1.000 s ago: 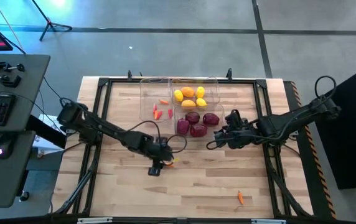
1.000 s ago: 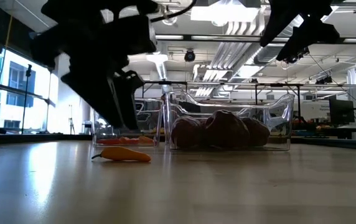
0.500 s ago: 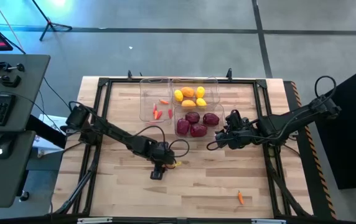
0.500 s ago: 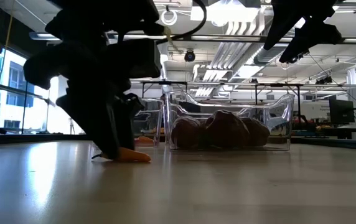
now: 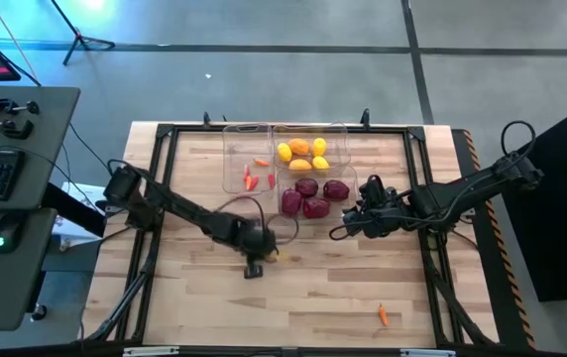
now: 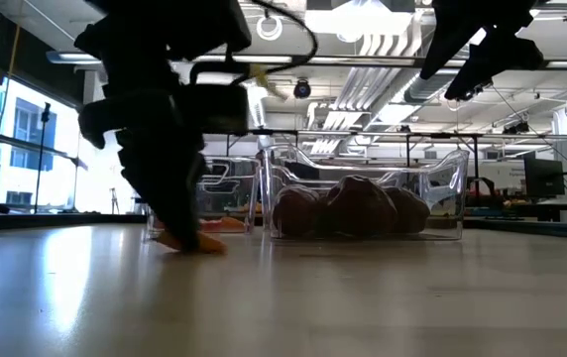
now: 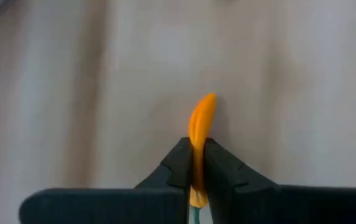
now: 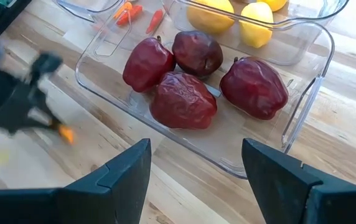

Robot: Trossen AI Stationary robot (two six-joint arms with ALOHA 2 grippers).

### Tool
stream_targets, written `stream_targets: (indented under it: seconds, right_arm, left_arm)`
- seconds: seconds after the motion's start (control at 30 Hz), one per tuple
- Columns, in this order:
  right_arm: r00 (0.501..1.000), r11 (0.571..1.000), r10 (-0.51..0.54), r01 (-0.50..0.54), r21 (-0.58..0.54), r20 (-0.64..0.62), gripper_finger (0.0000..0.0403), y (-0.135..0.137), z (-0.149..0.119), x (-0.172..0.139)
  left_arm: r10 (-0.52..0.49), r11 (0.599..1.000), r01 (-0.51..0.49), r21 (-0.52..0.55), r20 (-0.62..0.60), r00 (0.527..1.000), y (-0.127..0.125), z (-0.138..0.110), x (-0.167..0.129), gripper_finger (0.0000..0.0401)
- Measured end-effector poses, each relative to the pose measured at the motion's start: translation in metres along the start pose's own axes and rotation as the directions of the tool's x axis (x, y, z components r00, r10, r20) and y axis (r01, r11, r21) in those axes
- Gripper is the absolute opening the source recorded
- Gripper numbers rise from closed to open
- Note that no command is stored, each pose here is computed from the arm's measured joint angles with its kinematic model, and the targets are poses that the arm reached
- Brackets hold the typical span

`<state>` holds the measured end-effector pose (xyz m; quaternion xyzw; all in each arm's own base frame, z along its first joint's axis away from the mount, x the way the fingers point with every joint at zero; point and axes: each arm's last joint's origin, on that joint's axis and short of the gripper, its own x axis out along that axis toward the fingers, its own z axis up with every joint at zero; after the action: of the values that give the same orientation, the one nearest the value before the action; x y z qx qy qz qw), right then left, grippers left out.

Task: Sort produce into baskets
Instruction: Put the orange chili pepper into the top left transparent bin

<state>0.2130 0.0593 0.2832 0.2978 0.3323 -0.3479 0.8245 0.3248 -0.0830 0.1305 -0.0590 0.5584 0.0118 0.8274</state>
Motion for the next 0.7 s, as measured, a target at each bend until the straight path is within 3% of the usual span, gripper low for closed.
stream_targets:
  seconds: [0.1, 0.2, 0.3, 0.4, 0.53, 0.7]
  right_arm:
    - [1.000, 1.000, -0.001, 0.001, -0.002, 0.005, 0.0240, 0.000, 0.000, 0.000]
    - [1.000, 1.000, -0.004, 0.004, -0.002, 0.012, 0.0240, 0.000, 0.000, 0.000]
    - [0.999, 1.000, -0.012, 0.012, 0.001, 0.036, 0.0240, 0.000, 0.001, 0.000]
    - [0.997, 1.000, -0.024, 0.024, 0.003, 0.068, 0.0240, -0.001, 0.002, 0.000]
    - [0.996, 1.000, -0.016, 0.015, 0.012, 0.083, 0.0240, 0.001, 0.002, 0.000]
    - [0.997, 1.000, -0.003, 0.001, 0.027, 0.082, 0.0240, 0.002, 0.003, 0.000]
  left_arm:
    - [0.045, 0.998, -0.045, -0.041, -0.007, 0.999, 0.023, 0.002, -0.028, 0.0017]
    - [0.140, 0.987, -0.128, -0.095, 0.135, 0.981, 0.045, 0.008, -0.089, 0.0005]
    - [0.333, 0.935, -0.271, -0.229, 0.304, 0.892, 0.071, 0.004, -0.150, 0.0006]
    - [0.464, 0.861, -0.306, -0.406, 0.383, 0.799, 0.108, -0.003, -0.191, 0.0003]
    - [0.508, 0.782, -0.301, -0.545, 0.278, 0.815, 0.159, -0.015, -0.198, 0.0005]
    - [0.407, 0.773, -0.183, -0.608, 0.252, 0.878, 0.199, -0.011, -0.178, 0.0038]
